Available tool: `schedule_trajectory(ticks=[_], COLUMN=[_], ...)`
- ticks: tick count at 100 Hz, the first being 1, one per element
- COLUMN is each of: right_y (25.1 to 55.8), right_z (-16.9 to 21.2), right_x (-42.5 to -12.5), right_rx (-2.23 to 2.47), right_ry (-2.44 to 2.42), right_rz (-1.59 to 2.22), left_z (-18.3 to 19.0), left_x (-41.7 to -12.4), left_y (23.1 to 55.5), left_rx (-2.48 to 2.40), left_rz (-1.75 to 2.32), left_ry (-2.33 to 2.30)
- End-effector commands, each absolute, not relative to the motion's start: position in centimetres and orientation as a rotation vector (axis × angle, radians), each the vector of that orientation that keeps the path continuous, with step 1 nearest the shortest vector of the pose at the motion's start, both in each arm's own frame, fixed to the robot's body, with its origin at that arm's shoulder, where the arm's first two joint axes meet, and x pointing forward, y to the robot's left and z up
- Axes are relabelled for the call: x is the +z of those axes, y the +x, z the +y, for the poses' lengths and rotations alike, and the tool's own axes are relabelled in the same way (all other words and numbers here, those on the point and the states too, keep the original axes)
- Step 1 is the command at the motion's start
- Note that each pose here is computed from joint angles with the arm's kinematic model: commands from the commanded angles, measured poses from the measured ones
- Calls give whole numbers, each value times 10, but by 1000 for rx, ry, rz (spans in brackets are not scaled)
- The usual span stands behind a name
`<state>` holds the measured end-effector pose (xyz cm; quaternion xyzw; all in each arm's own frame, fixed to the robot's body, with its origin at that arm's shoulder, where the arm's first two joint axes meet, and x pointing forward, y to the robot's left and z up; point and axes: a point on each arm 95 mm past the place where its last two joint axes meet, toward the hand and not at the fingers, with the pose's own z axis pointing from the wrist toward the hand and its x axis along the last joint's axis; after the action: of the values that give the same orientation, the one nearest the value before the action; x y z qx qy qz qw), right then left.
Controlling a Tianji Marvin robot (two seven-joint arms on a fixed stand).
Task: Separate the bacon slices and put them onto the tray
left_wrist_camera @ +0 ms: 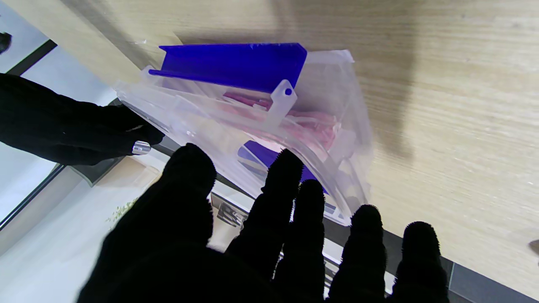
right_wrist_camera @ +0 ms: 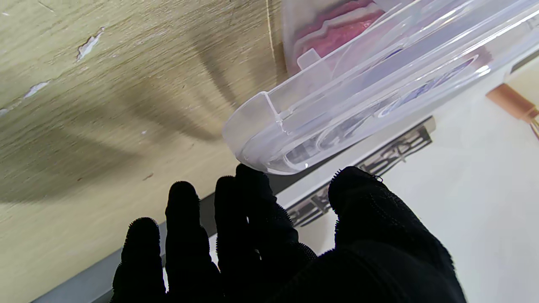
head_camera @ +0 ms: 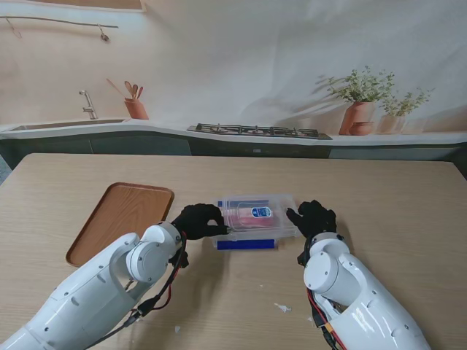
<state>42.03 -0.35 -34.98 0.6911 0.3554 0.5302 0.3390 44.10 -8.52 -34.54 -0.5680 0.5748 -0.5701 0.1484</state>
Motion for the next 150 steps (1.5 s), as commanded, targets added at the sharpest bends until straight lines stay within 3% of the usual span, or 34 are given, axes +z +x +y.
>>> schedule_trajectory(ticks=[1,150], right_y=[418,416], right_z=[5,-2], right_x=[-351,-350], right_rx=[1404,1373], right_ry=[1819,1734], right_rz=[936,914], left_z=[-92,-74], left_x=[-347,-343], left_y=[436,441], left_rx=[-1661,-1636], left_rz=[1646,1499], left_ry=[-1620,-1351])
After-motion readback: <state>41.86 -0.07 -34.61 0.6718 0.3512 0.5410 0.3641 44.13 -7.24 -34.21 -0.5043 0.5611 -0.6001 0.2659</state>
